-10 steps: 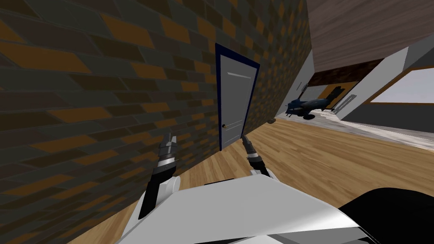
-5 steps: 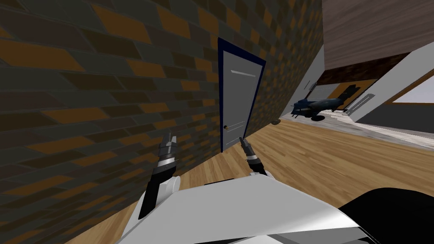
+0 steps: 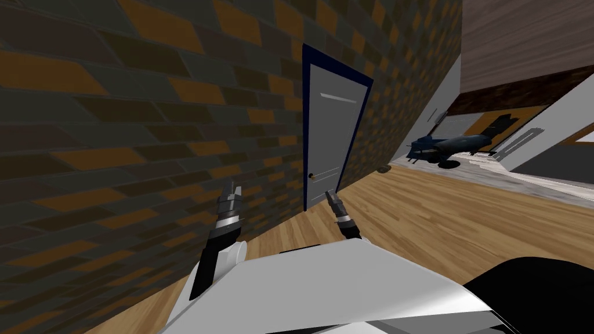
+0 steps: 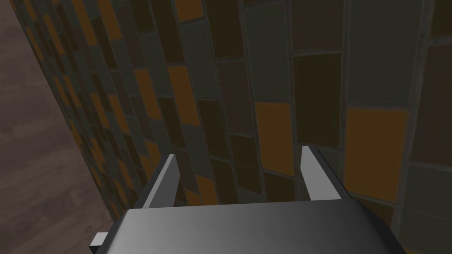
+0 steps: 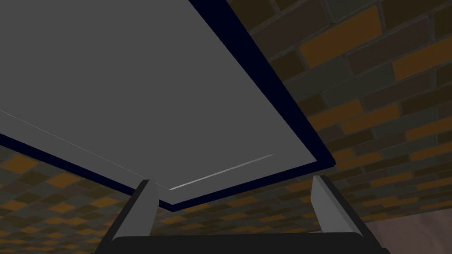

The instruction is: Pull the door open

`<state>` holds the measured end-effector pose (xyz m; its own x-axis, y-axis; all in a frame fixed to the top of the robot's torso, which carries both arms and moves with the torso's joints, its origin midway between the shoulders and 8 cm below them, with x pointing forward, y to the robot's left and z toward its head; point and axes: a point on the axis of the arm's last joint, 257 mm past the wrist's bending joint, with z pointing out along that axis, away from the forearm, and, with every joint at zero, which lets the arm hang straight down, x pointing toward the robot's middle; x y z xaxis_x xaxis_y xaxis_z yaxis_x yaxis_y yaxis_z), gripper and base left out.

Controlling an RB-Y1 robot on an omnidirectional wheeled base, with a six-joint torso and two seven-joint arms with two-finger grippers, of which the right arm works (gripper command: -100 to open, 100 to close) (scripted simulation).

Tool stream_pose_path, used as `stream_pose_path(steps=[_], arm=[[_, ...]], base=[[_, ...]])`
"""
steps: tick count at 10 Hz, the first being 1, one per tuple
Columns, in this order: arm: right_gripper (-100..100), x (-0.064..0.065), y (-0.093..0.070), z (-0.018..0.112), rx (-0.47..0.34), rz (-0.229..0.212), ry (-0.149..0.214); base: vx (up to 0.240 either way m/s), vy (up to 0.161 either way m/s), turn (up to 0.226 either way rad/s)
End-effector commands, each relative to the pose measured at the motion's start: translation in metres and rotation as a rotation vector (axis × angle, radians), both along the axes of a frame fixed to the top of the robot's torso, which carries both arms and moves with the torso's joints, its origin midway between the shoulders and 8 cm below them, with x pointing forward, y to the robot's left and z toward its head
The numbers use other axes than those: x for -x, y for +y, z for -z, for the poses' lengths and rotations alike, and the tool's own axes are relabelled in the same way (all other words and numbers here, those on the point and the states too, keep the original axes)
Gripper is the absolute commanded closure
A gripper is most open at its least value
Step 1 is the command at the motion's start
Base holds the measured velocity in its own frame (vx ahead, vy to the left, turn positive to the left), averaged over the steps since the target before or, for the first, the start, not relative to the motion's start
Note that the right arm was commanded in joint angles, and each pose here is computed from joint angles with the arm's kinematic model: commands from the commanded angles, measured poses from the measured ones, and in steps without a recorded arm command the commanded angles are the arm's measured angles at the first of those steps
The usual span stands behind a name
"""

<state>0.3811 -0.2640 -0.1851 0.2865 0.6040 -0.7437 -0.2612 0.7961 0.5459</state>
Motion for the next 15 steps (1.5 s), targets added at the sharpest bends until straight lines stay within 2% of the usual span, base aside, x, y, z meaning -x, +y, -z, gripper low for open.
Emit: stream_pose_path(steps=[1, 15], arm=[[-100, 0.001, 0.0, 0.012, 0.034, 0.009, 0.019], [-100, 0.018, 0.015, 0.098, 0.294, 0.048, 0.16]], base=[[0.1, -0.025, 0.063], [0.093, -0.033, 0.06]])
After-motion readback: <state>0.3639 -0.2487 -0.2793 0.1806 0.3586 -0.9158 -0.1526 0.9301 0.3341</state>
